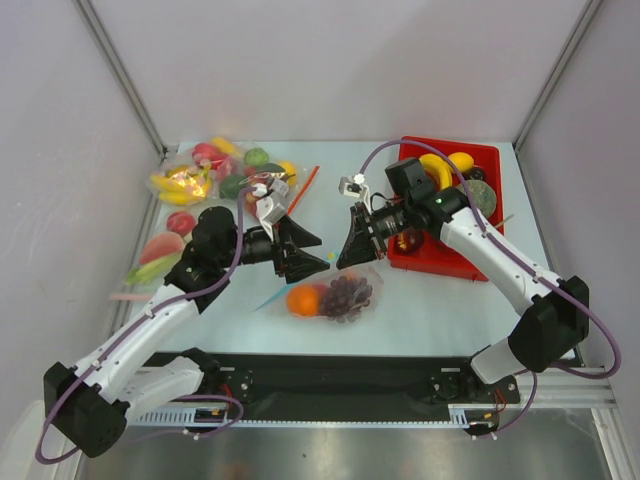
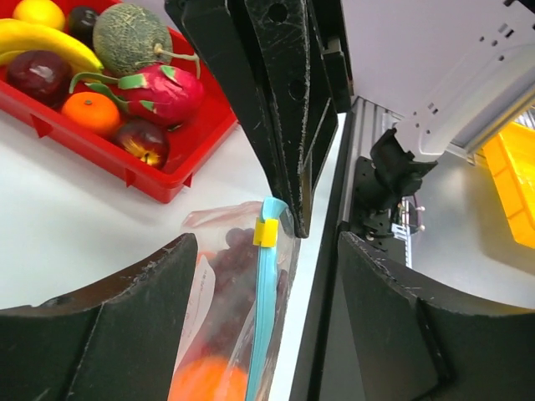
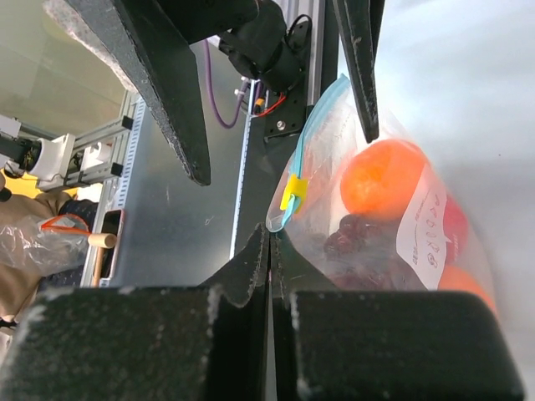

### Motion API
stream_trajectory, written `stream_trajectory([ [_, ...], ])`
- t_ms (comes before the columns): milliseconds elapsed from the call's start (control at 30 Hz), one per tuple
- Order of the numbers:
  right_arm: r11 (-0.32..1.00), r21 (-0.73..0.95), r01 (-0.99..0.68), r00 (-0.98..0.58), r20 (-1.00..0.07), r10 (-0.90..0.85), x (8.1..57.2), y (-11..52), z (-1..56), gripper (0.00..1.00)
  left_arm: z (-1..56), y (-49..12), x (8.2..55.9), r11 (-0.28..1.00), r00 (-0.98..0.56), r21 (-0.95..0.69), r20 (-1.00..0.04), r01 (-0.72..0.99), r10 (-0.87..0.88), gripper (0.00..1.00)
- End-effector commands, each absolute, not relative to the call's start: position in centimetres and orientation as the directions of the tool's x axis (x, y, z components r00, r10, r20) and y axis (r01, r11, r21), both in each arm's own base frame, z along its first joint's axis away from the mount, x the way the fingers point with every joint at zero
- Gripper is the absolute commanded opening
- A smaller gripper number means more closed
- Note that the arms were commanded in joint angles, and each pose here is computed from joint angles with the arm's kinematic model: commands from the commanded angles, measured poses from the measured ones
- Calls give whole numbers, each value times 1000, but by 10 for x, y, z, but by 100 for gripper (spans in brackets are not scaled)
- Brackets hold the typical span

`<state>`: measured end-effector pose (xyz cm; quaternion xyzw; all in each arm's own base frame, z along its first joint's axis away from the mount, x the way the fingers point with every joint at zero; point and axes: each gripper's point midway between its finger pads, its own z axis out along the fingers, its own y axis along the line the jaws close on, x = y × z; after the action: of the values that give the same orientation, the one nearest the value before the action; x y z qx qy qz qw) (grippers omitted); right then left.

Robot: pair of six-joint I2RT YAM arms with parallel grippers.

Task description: Open the zip-top bag and remove the fake food

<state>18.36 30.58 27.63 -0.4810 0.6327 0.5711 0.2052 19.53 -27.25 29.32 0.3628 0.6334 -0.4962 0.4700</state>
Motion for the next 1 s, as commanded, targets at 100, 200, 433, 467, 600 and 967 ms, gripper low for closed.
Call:
stream_trajectory([
  [100,-165,456,-875,-383,-859,-340,179,307,304,0,311,-277,190,169,-260,-259,-965,951,-16,73],
  [200,-165,456,-874,-383,-858,-343,179,308,304,0,308,-279,191,160,-274,-272,-962,949,-10,72],
  [433,-161,460,-873,-384,-853,-353,178,309,302,0,306,-282,191,144,-282,-280,-959,949,-7,71],
  [467,-164,459,-873,-382,-854,-355,177,310,302,0,307,-283,192,140,-281,-280,-960,950,-9,71],
  [600,-165,464,-870,-384,-849,-363,176,311,300,0,307,-285,192,128,-284,-283,-959,951,-6,70],
  [967,-148,466,-872,-387,-843,-374,177,311,295,0,313,-287,179,47,-264,-264,-964,963,-15,45],
])
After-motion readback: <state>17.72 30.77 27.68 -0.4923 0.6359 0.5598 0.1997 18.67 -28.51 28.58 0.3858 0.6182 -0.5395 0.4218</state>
